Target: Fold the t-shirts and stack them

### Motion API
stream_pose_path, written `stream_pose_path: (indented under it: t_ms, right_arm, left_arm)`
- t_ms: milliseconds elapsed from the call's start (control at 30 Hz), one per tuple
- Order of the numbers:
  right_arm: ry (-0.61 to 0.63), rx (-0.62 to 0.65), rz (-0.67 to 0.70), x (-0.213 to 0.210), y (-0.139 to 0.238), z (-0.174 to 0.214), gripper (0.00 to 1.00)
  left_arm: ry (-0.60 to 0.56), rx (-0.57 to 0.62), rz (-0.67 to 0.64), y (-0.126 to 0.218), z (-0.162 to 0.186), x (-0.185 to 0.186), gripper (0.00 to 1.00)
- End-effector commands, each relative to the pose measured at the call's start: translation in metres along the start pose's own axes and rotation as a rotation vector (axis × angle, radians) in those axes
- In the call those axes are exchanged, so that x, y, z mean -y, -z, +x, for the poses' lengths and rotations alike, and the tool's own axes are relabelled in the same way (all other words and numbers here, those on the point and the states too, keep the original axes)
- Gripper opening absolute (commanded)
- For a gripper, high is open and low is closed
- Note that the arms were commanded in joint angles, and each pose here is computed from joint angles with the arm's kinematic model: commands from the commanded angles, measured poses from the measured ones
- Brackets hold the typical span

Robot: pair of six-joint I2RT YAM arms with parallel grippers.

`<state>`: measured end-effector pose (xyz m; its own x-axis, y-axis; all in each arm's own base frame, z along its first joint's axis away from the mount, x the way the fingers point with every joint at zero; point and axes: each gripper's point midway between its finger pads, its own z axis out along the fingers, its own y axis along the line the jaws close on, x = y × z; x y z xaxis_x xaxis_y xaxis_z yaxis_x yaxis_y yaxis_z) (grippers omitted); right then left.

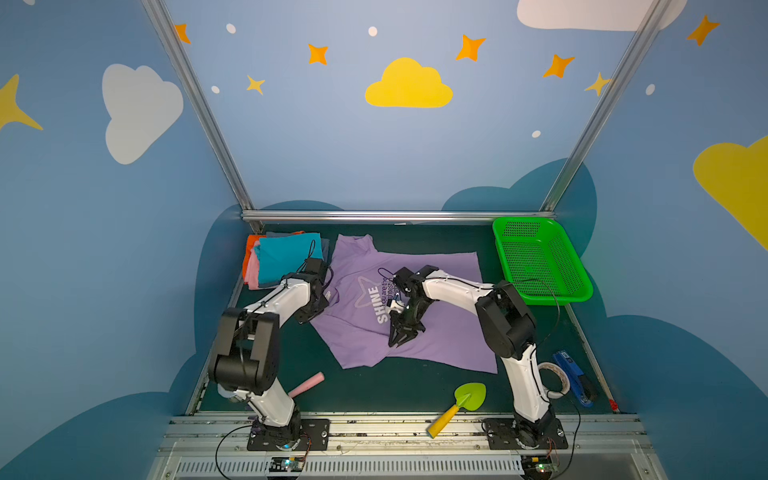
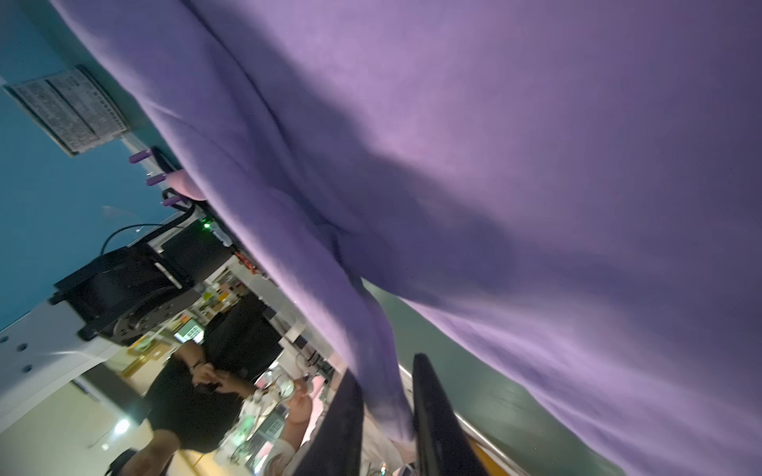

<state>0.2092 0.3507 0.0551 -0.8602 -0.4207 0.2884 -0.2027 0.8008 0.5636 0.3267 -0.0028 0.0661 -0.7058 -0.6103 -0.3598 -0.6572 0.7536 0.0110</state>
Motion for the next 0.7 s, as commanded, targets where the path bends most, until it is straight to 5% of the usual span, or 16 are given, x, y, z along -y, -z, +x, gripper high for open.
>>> stream_pose_path:
  t_ms: [0, 167, 300, 433, 667]
  right_arm:
    - [0.049, 0.140, 0.181, 0.013, 0.042, -0.003, 0.27]
    - [0.032, 0.217, 0.302, 0.037, 0.067, -0.006, 0.25]
    - [0.011, 0.244, 0.286, 0.042, 0.076, -0.007, 0.14]
    - [-0.002, 0.267, 0.252, 0.041, 0.081, -0.008, 0.06]
    - [-0.031, 0.268, 0.199, 0.042, 0.078, -0.009, 0.06]
  left_arm:
    - [-0.087, 0.068, -0.058, 0.043, 0.012, -0.019, 0.28]
    - [-0.260, 0.077, 0.049, 0.078, 0.070, -0.003, 0.30]
    - [-0.324, 0.011, 0.195, 0.085, 0.125, 0.010, 0.30]
    - [-0.442, 0.008, 0.200, 0.085, 0.161, 0.012, 0.32]
    - [-0.586, -0.032, 0.093, 0.058, 0.195, 0.013, 0.60]
